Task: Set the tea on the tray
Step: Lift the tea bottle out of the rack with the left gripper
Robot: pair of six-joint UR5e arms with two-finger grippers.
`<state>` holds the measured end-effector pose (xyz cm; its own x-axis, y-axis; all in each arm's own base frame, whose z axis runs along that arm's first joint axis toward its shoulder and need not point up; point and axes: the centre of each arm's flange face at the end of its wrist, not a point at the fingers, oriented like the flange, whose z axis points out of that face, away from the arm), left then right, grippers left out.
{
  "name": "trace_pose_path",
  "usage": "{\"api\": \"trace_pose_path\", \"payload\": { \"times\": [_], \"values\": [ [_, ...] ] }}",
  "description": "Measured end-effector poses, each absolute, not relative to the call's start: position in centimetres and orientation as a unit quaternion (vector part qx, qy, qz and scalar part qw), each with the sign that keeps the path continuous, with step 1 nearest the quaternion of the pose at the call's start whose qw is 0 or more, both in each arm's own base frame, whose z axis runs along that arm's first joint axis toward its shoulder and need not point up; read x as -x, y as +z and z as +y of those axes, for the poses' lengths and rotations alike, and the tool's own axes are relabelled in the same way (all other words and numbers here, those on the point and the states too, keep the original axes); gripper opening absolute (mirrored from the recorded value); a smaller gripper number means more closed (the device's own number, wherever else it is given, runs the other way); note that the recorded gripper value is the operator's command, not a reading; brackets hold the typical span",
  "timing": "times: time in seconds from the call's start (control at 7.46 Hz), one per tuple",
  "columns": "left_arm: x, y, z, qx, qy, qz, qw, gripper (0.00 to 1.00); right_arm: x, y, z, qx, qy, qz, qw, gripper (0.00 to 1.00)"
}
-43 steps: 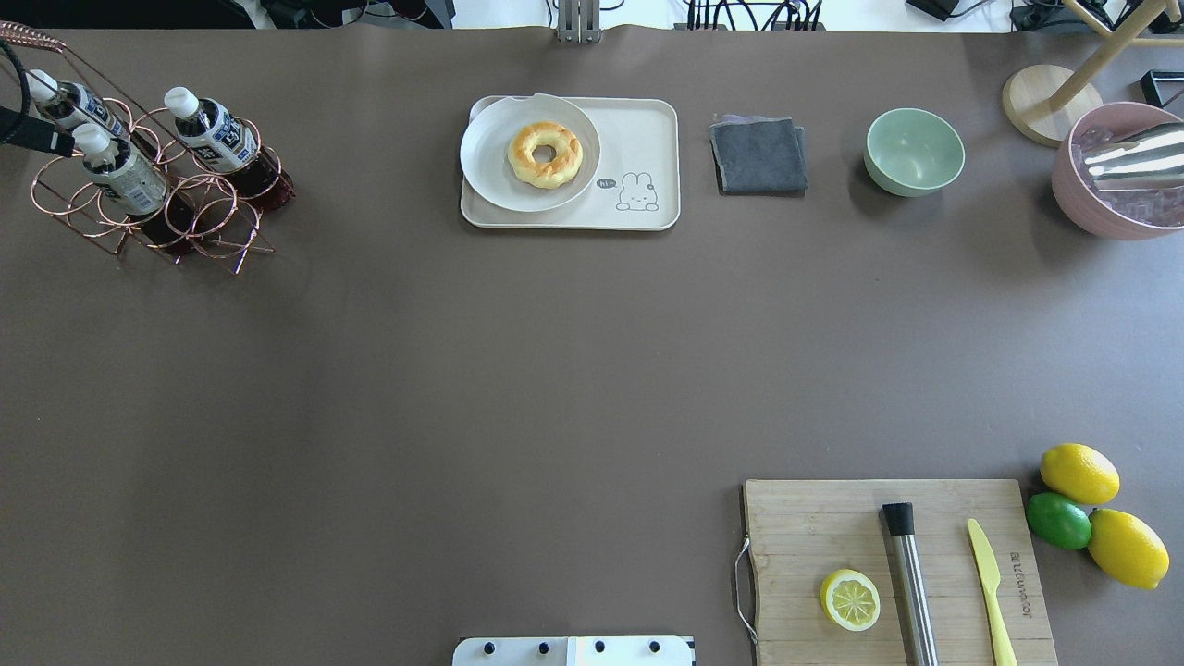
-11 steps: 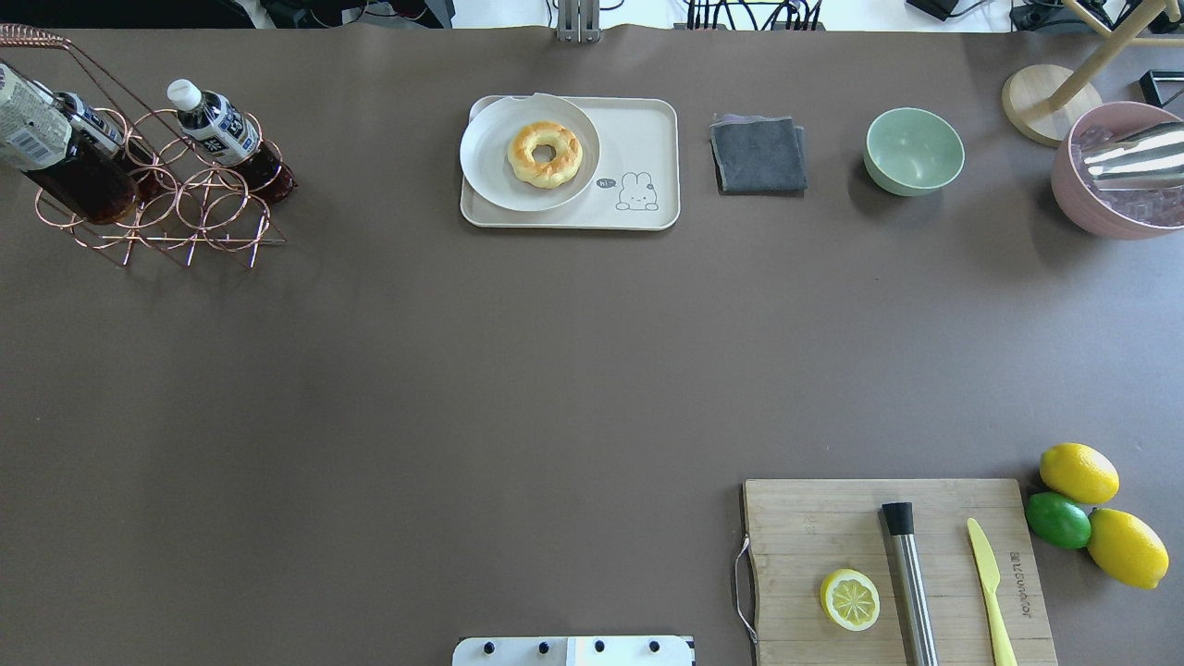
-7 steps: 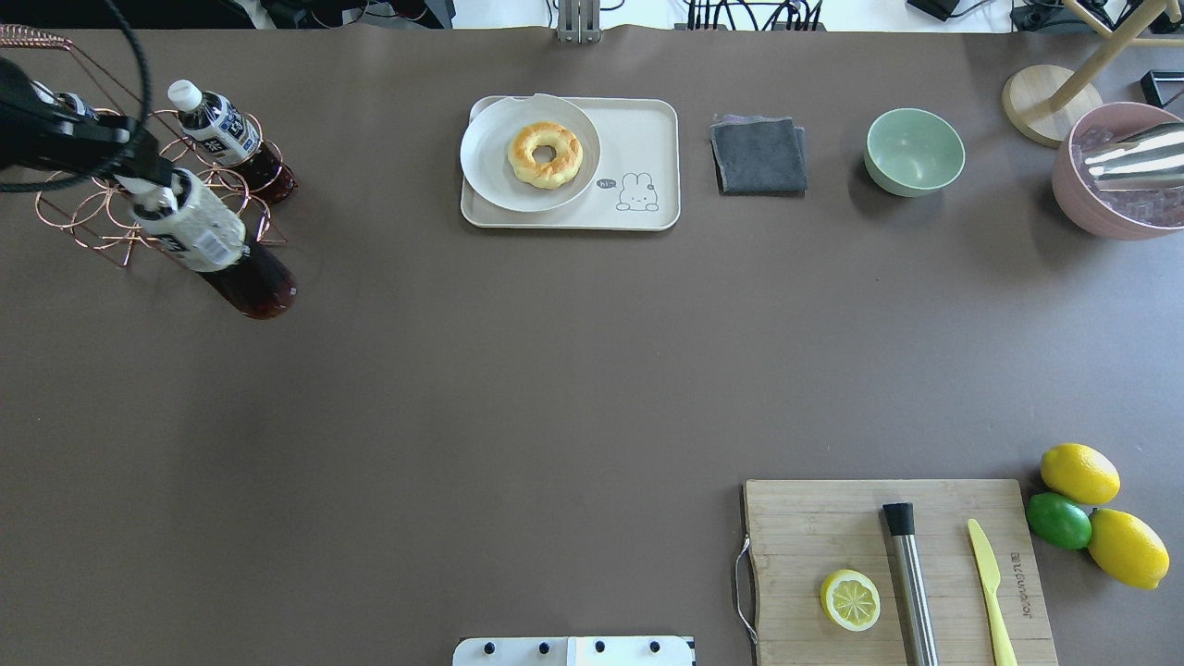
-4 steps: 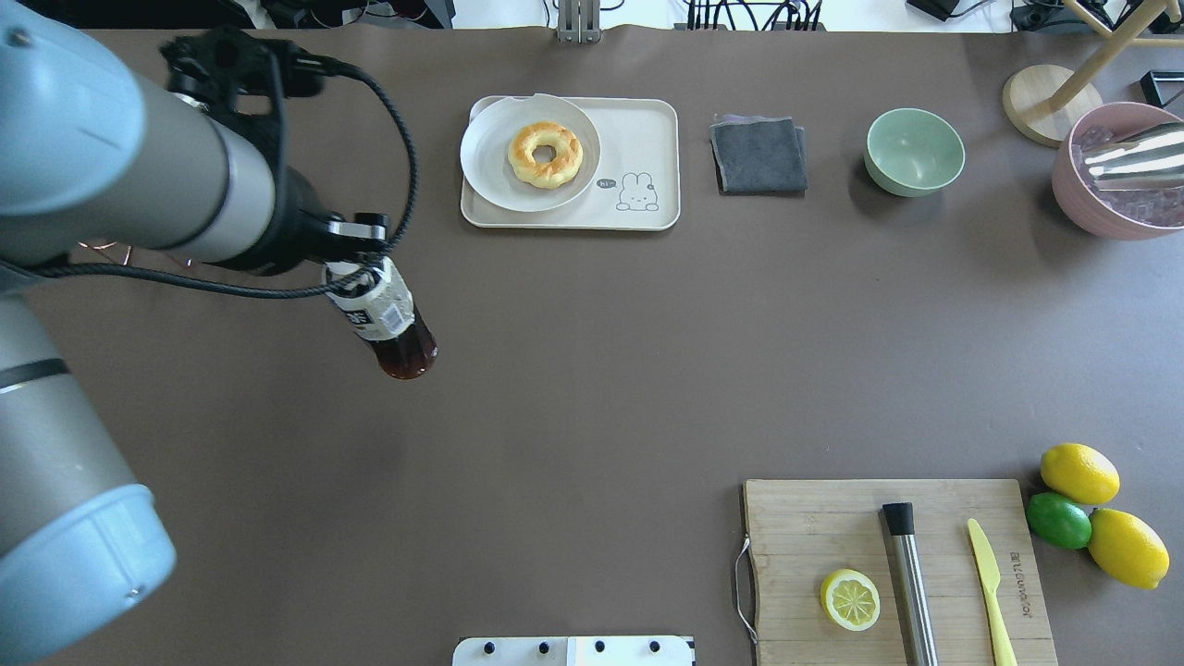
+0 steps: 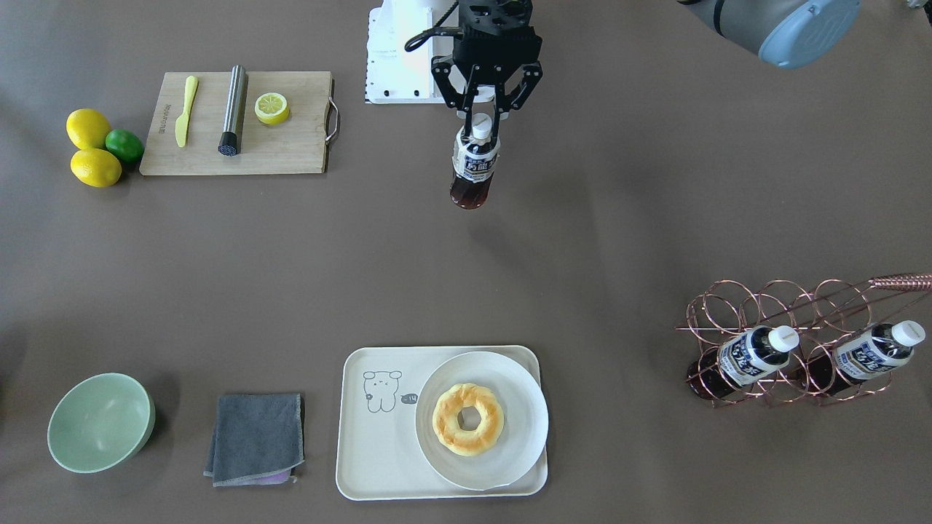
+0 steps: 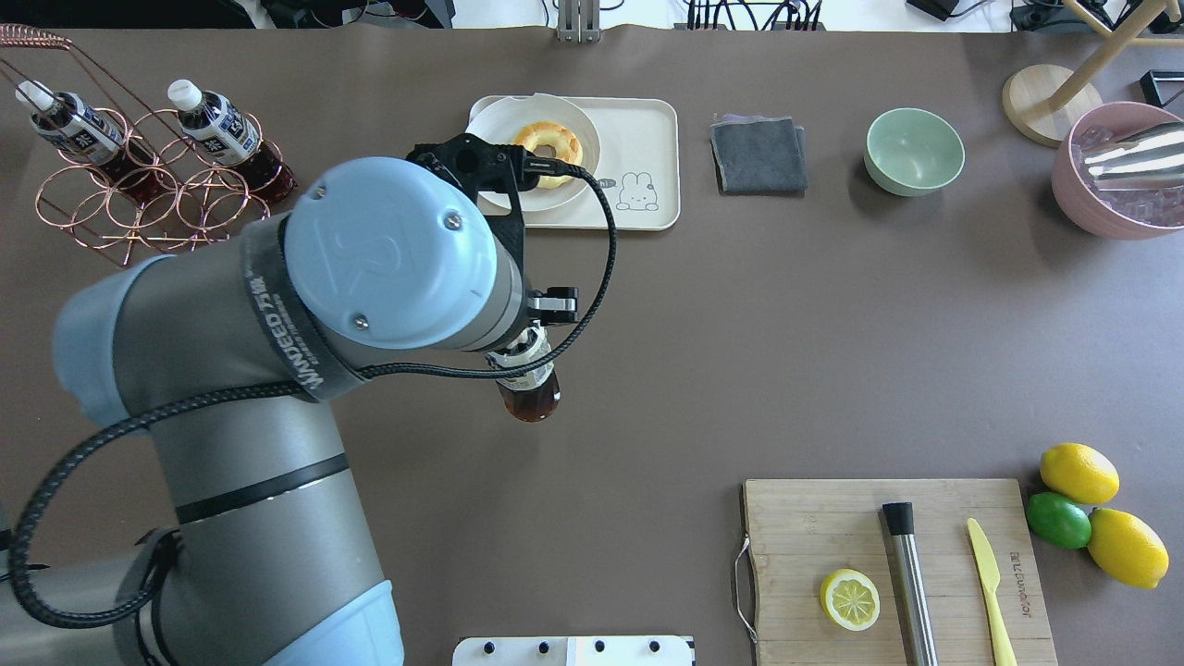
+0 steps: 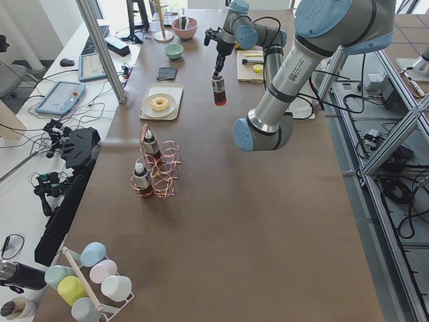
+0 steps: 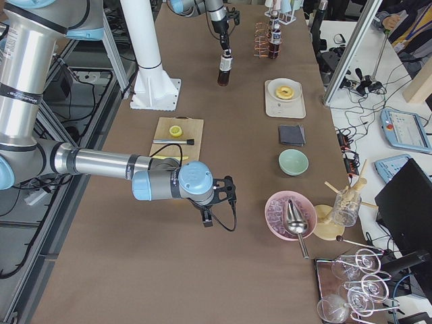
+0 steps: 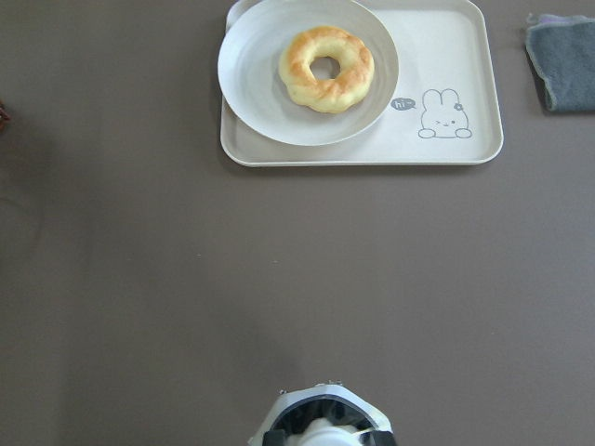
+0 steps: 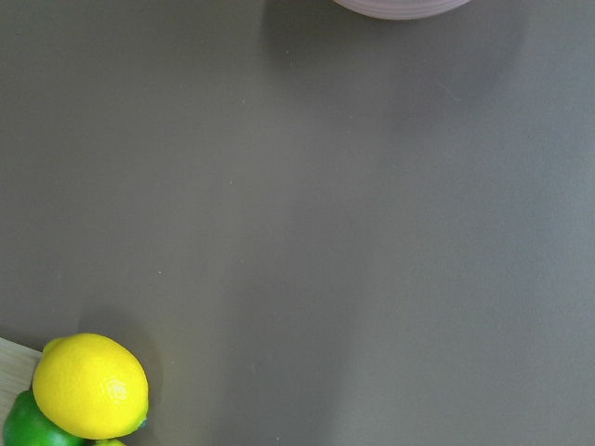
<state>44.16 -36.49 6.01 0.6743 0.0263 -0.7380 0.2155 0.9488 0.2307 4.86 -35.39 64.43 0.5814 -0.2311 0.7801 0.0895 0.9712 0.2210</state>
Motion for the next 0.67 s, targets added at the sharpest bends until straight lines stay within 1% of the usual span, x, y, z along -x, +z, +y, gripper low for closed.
{"api": "trace_pose_path", "payload": {
  "times": [0.27,0.67],
  "values": [
    [-47.6,5.4,-35.9,-0.152,-0.055,0.403,0.901,0.00,-4.9,64.4,-35.4,-0.079,-0.091,-0.448,0.886,1.00],
    [-49.7,5.8,-35.0,-0.147,-0.049,0.409,0.899,0.00,-4.9,64.5,-35.4,-0.078,-0.090,-0.449,0.886,1.00]
  ]
}}
